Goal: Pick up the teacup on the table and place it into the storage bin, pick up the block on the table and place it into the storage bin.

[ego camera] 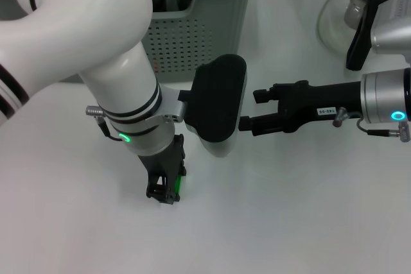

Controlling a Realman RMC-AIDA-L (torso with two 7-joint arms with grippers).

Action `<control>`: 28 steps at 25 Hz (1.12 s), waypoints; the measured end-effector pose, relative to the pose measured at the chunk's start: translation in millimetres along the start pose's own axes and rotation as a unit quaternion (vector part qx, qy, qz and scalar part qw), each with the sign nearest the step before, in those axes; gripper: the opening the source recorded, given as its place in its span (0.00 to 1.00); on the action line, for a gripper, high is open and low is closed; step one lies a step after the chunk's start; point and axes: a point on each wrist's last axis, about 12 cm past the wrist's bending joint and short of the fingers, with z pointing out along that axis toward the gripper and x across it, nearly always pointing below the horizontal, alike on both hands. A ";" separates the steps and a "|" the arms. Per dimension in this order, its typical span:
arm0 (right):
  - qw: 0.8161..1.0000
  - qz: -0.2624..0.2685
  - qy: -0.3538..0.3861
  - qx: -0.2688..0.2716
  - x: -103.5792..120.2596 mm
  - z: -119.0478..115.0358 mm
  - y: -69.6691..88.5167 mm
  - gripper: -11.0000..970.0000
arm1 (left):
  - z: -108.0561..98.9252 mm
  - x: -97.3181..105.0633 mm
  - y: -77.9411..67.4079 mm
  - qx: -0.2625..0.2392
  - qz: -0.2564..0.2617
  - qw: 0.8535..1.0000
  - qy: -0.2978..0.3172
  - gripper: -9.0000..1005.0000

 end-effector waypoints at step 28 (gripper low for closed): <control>1.000 -0.008 0.002 -0.003 3.1 -1.7 0.7 0.94 | -199.1 153.3 74.2 -0.226 -0.385 0.816 -0.366 0.43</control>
